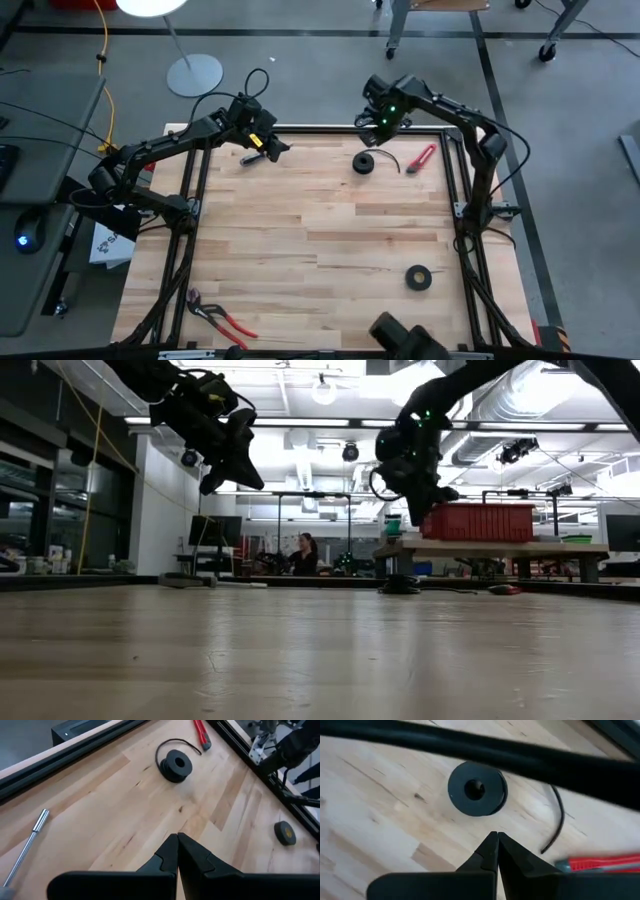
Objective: Coil cords
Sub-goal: Uncoil the black wire from the black spool
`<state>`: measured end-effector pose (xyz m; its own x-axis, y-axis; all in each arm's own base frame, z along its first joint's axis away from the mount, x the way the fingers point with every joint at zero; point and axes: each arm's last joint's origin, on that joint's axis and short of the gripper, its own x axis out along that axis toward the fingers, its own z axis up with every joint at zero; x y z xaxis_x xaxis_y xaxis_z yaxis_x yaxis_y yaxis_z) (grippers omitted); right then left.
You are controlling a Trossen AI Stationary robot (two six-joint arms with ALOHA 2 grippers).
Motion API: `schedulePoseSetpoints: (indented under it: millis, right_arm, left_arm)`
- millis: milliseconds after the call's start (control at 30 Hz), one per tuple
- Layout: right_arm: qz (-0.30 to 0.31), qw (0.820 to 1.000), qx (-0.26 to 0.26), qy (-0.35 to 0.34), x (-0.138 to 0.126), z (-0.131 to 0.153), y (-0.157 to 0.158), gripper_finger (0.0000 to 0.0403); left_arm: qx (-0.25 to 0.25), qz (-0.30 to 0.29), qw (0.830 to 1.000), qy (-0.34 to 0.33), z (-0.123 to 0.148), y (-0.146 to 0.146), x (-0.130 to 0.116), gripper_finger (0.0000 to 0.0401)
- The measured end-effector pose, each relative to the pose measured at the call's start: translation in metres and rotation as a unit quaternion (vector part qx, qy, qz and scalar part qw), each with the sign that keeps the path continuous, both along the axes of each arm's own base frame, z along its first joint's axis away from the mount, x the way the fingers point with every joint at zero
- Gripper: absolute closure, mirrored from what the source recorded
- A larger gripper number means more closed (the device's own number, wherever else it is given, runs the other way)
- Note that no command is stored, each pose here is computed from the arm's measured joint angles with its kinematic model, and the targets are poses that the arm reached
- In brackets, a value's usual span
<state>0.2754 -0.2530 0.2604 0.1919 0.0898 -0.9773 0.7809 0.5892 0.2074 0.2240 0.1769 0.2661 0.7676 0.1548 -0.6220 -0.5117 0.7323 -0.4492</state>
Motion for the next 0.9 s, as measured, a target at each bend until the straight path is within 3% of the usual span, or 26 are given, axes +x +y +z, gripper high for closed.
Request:
schedulePoseSetpoints:
  millis: [133,300,467,567,700,900]
  right_arm:
    - [0.014,1.000,0.008,-0.023,0.003,-0.014,-0.013,0.0381]
    - [0.027,0.994,0.079,-0.071,0.009,-0.044,-0.027,0.0305]
    - [0.079,0.994,0.058,-0.052,0.010,-0.059,-0.033,0.0243]
    - [0.082,0.994,0.047,-0.051,0.005,-0.063,-0.041,0.0235]
    - [0.076,0.993,0.083,-0.038,-0.002,-0.077,-0.047,0.0241]
    - [0.095,0.987,0.111,-0.065,0.007,-0.093,-0.046,0.0249]
  left_arm:
    - [-0.002,0.002,1.000,0.000,0.000,0.000,0.000,0.0401]
    - [-0.009,0.006,1.000,-0.001,0.000,0.000,0.000,0.0401]
    - [-0.019,0.013,1.000,-0.001,0.000,-0.001,0.000,0.0401]
    - [-0.017,0.014,1.000,0.001,0.000,-0.001,0.001,0.0400]
    - [-0.018,0.013,1.000,0.001,0.000,-0.002,0.001,0.0400]
    - [-0.028,0.022,0.999,-0.002,0.000,-0.002,0.001,0.0400]
